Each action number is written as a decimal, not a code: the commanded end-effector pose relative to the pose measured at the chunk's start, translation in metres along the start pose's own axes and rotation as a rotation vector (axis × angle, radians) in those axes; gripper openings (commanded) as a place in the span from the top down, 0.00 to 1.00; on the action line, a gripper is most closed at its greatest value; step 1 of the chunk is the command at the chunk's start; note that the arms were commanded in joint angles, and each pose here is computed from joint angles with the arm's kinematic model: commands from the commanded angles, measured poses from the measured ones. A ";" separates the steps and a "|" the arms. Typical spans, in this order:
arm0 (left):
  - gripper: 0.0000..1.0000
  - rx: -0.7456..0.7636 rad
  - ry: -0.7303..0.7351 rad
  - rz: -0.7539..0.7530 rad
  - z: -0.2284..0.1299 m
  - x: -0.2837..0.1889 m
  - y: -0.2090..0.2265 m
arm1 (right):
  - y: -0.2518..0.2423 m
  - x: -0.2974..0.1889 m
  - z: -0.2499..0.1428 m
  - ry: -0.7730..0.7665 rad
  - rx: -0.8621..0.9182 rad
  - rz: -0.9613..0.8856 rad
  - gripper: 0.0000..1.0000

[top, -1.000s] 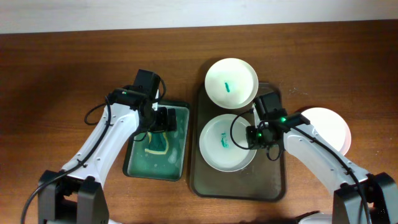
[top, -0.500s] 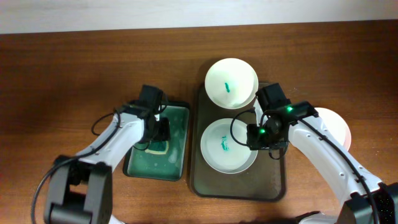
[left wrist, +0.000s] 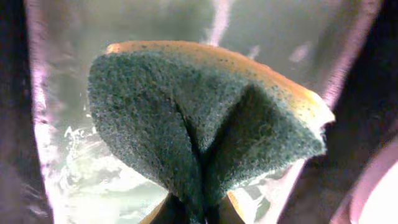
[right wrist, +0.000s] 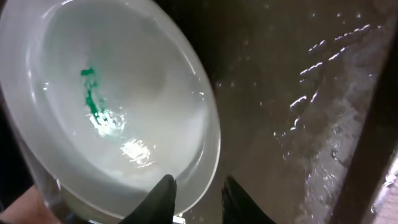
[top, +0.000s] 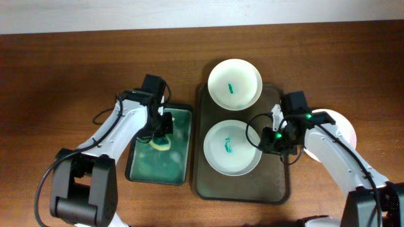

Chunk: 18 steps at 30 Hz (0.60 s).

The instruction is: Clean dirty plates on tray and stack at the side

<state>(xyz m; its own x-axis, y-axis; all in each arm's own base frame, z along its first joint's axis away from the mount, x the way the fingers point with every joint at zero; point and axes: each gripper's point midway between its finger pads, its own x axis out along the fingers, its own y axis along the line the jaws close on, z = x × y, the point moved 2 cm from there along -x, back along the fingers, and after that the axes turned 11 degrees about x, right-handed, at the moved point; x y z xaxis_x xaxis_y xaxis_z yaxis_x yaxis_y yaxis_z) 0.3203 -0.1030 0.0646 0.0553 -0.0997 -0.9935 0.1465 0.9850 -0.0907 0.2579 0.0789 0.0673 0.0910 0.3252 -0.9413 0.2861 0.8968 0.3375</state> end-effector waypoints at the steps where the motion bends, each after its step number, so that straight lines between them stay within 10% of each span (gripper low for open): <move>1: 1.00 0.038 -0.040 -0.082 0.008 -0.017 -0.015 | -0.002 0.010 0.000 -0.019 -0.015 0.022 0.74; 11: 1.00 0.268 -0.247 -0.271 0.024 -0.068 -0.115 | -0.017 0.039 0.010 -0.029 0.019 -0.028 0.90; 18: 1.00 0.295 -0.158 -0.444 0.015 -0.017 -0.199 | -0.022 0.053 0.008 0.005 0.066 -0.044 0.96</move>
<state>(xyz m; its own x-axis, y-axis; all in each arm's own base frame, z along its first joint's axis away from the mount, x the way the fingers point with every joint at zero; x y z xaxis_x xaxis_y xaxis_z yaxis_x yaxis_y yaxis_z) 0.3113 -0.2787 0.1231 0.1694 -0.4945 -0.8525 0.4945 0.7909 -0.3605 0.2693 0.0792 0.0212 0.1012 0.3191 -0.9423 0.3103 0.8898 0.3346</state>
